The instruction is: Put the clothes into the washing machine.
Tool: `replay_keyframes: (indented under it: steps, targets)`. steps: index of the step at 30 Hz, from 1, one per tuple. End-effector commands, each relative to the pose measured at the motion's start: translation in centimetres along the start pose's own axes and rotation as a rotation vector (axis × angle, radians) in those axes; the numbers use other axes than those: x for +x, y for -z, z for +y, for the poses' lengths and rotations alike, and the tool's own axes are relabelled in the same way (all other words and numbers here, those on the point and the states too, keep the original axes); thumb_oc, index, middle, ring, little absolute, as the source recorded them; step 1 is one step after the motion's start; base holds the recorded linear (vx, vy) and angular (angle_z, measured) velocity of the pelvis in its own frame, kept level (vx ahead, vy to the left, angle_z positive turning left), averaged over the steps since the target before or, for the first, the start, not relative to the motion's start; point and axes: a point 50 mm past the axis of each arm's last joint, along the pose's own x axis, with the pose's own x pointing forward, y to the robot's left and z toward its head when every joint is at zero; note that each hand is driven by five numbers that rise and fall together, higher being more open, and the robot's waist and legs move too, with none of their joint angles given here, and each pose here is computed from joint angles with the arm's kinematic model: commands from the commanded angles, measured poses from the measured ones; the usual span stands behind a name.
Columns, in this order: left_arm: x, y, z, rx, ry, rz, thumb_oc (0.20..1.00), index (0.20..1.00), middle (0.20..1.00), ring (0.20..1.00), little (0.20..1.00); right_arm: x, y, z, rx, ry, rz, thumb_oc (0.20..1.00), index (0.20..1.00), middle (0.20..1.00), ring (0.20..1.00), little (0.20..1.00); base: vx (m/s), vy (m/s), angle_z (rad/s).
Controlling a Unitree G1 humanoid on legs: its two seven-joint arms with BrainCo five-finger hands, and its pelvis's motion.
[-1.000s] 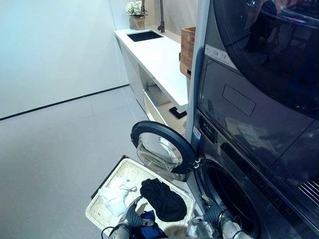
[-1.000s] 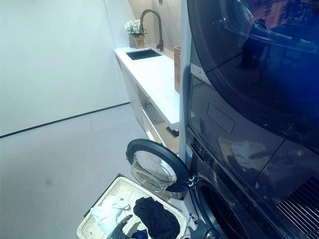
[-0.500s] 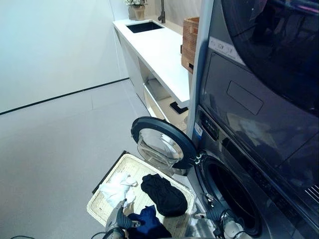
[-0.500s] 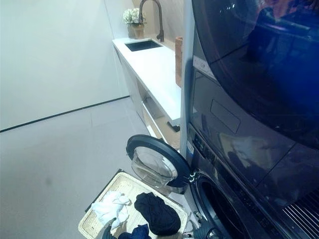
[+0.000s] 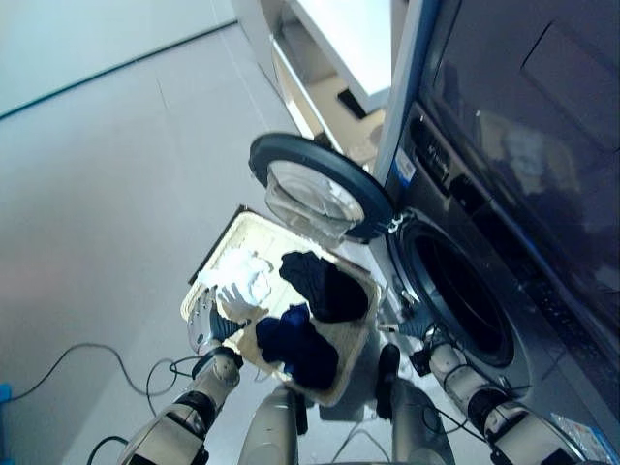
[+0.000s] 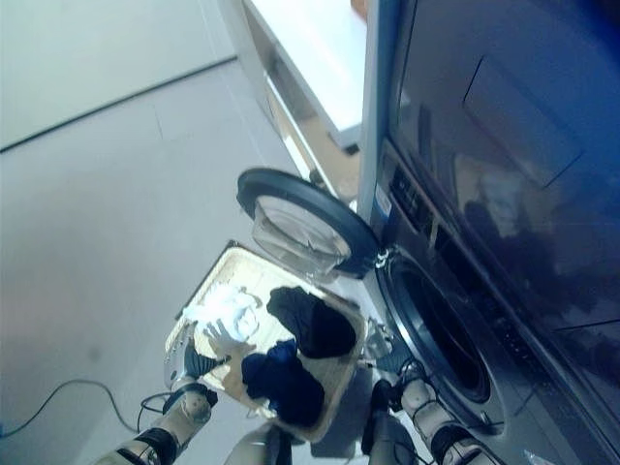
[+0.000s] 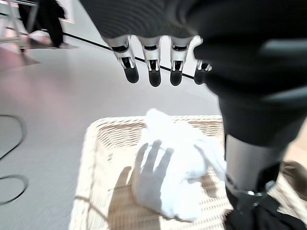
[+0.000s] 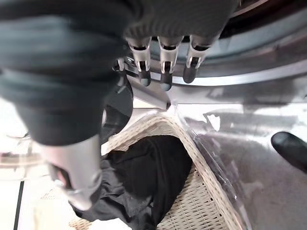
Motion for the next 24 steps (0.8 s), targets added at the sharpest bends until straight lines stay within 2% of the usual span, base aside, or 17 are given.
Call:
replay_keyframes:
  steps: [1,3,7,8,12,24]
  targets:
    - [2.5,-1.7,2.6,-0.081,-0.145,0.001,1.000,1.000,1.000,1.000,1.000,0.5,-2.7,-0.3,0.079,0.038,-0.122,1.000,1.000,1.000,1.000,1.000,-0.20,-0.007,0.04]
    - [4.1,-3.3,4.1,-0.111,-0.194,-0.024,1.000,1.000,1.000,1.000,1.000,1.2,-4.5,-0.9,0.102,0.067,-0.175,1.000,1.000,1.000,1.000,1.000,-0.14,-0.005,0.05]
    - [4.9,-4.4,4.9,-0.124,-0.228,-0.040,1.000,1.000,1.000,1.000,1.000,1.6,-5.7,-1.3,0.110,0.086,-0.209,1.000,1.000,1.000,1.000,1.000,-0.09,0.023,0.01]
    - [6.9,-7.0,7.2,-0.187,-0.308,-0.041,1.000,1.000,1.000,1.000,1.000,2.4,-8.5,-2.0,0.120,0.111,-0.282,1.000,1.000,1.000,1.000,1.000,-0.15,0.049,-0.04]
    - [8.7,-9.1,9.8,-0.237,-0.359,-0.033,1.000,1.000,1.000,1.000,1.000,2.9,-10.8,-3.0,0.119,0.100,-0.345,1.000,1.000,1.000,1.000,1.000,-0.10,0.073,-0.06]
    - [10.8,-12.7,14.4,-0.275,-0.476,-0.028,1.000,1.000,1.000,1.000,1.000,3.5,-14.2,-4.9,0.121,0.140,-0.441,1.000,1.000,1.000,1.000,1.000,-0.04,0.055,-0.03]
